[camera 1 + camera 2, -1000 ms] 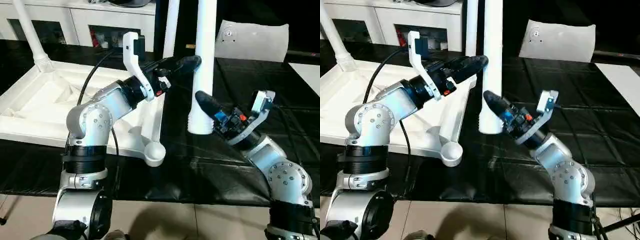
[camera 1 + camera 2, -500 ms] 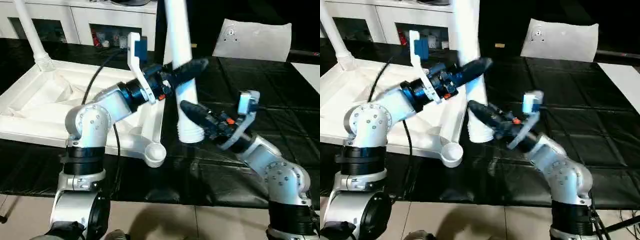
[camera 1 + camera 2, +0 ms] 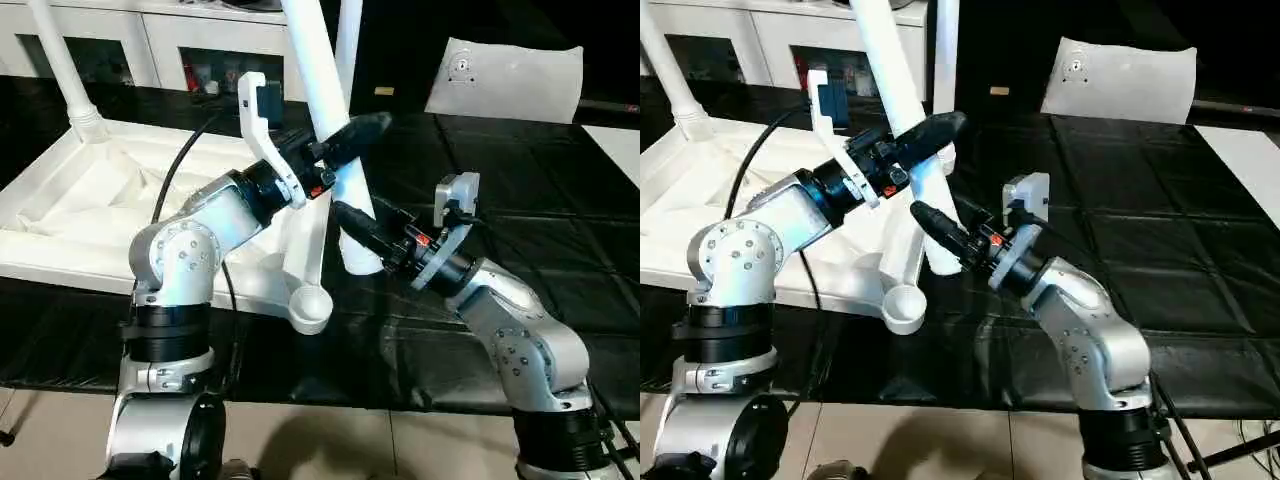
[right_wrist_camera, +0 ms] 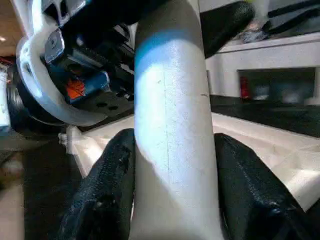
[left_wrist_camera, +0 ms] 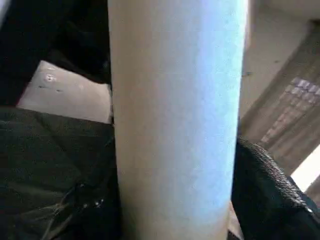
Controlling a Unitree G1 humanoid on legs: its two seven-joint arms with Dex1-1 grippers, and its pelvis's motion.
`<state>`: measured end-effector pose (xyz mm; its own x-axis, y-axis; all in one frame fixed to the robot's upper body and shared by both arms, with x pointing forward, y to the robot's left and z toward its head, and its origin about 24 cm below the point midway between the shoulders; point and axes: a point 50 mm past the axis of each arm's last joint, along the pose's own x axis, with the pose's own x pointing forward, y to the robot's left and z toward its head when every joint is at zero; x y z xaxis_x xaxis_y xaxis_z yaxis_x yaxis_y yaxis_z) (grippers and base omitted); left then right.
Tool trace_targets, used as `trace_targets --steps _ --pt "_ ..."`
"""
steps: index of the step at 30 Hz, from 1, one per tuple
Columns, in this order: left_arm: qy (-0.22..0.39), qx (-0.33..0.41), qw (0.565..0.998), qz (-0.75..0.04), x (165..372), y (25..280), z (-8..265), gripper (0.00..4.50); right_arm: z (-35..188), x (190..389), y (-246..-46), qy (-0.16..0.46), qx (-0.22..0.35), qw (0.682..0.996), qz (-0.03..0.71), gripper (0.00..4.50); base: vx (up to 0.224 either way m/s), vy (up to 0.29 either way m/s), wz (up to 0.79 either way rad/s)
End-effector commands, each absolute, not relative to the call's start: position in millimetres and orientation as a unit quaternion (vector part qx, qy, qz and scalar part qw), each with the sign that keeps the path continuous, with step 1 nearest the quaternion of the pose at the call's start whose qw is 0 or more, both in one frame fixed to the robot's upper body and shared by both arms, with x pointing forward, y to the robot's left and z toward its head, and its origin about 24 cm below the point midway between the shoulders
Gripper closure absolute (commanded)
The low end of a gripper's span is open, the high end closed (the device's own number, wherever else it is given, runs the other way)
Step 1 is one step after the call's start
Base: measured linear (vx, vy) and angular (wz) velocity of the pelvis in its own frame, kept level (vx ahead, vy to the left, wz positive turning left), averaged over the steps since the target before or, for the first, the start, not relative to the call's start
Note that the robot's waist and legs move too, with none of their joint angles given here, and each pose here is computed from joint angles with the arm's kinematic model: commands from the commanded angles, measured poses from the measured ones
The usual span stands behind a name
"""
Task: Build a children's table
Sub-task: Pick table leg
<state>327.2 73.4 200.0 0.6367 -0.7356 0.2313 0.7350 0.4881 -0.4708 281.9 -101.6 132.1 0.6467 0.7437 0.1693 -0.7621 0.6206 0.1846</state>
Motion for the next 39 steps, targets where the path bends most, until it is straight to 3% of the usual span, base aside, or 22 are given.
trace_targets --steps 1,3,12,26,30,33,39 --pt "-0.013 -0.258 0.888 -0.38 329.1 71.4 206.0 1.91 129.8 284.4 -102.1 -0.048 0.086 0.915 0.391 2.59 0.0 0.0 0.0" --pt "-0.008 -0.246 0.907 -0.341 330.9 69.6 203.3 2.04 128.9 285.4 -99.6 -0.063 0.063 0.924 0.373 2.59 0.0 0.0 0.0" --pt "-0.008 -0.254 0.913 -0.32 324.5 58.0 201.2 2.55 126.2 287.2 -95.7 -0.087 0.024 0.933 0.347 2.59 0.0 0.0 0.0" --pt "-0.006 -0.266 0.914 -0.307 325.8 62.0 196.6 2.6 119.4 291.0 -94.4 -0.09 -0.001 0.939 0.332 2.59 0.0 0.0 0.0" --pt "-0.004 -0.264 0.917 -0.3 329.7 68.3 193.4 2.6 115.9 291.9 -92.6 -0.075 0.015 0.938 0.337 2.59 0.0 0.0 0.0" --pt "-0.005 -0.257 0.92 -0.295 333.4 73.3 191.8 2.6 114.9 293.7 -92.5 -0.065 0.03 0.939 0.336 1.89 0.0 0.0 0.0" --pt "-0.008 -0.215 0.925 -0.312 342.6 86.4 188.4 2.61 118.5 296.0 -93.5 -0.052 0.076 0.931 0.353 1.42 0.0 0.0 0.0"
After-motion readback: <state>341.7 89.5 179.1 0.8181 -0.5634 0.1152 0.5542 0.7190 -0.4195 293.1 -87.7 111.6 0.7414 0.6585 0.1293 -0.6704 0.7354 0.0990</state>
